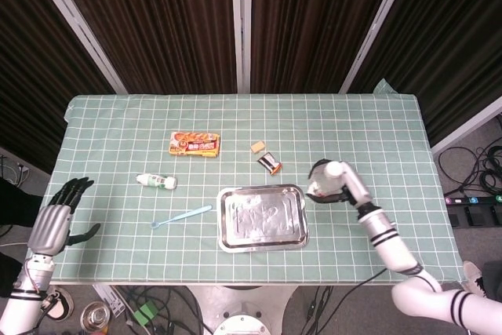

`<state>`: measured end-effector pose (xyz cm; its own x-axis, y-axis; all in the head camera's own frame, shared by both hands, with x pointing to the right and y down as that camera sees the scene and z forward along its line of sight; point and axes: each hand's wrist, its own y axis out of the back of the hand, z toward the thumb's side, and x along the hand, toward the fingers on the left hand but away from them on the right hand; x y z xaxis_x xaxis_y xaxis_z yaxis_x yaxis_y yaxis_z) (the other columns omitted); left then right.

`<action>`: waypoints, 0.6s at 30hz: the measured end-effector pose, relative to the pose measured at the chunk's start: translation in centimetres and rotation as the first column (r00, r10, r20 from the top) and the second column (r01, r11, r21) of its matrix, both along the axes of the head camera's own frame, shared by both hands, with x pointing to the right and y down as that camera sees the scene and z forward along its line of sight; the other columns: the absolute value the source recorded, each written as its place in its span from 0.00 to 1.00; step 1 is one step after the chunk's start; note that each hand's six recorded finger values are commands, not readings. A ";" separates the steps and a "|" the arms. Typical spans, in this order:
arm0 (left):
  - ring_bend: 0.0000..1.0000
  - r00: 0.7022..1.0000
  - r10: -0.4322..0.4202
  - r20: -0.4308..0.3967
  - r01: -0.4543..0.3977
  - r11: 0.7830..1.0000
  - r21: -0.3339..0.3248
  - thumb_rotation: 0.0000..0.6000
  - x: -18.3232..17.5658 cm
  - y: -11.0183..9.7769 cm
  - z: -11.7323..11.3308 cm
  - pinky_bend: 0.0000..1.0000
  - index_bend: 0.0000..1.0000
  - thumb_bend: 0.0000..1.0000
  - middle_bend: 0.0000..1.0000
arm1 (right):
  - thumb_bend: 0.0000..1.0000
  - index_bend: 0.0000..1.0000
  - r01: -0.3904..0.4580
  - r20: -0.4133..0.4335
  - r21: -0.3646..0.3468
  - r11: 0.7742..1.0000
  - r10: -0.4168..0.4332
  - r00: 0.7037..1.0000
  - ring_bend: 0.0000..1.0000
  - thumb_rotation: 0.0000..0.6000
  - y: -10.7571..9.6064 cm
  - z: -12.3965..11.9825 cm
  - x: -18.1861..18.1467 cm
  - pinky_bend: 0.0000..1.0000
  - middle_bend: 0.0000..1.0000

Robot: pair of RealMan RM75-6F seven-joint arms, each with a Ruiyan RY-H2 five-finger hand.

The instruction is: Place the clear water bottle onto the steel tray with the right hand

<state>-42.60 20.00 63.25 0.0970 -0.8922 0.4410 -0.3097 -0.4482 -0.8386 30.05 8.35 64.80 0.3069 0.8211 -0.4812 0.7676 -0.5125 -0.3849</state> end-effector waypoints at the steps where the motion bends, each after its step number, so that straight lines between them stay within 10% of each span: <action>1: 0.09 1.000 0.000 -0.001 0.000 1.000 0.002 1.00 0.0 0.0 0.0 0.19 0.16 0.25 0.18 | 0.15 0.66 -0.026 -0.030 0.021 0.999 0.026 0.999 0.35 1.00 -0.2 -1.0 2.2 0.43 0.54; 6: 0.09 1.000 0.000 0.008 0.000 1.000 0.006 1.00 0.1 0.1 -0.1 0.19 0.16 0.25 0.18 | 0.15 0.66 -0.040 -0.070 0.049 0.998 0.044 0.997 0.36 1.00 -0.7 -2.8 5.1 0.43 0.54; 18: 0.09 1.000 -0.007 0.024 0.007 1.000 0.010 1.00 -0.1 0.3 -0.4 0.19 0.16 0.25 0.18 | 0.15 0.66 0.083 0.083 -0.066 0.994 -0.078 0.994 0.36 1.00 0.3 3.0 -6.3 0.43 0.54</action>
<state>-42.66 20.29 62.85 0.0801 -0.8972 0.4342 -0.2926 -0.4376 -0.8502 23.79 8.66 67.83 0.4105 0.7578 -0.5072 0.7497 -0.5971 -0.2853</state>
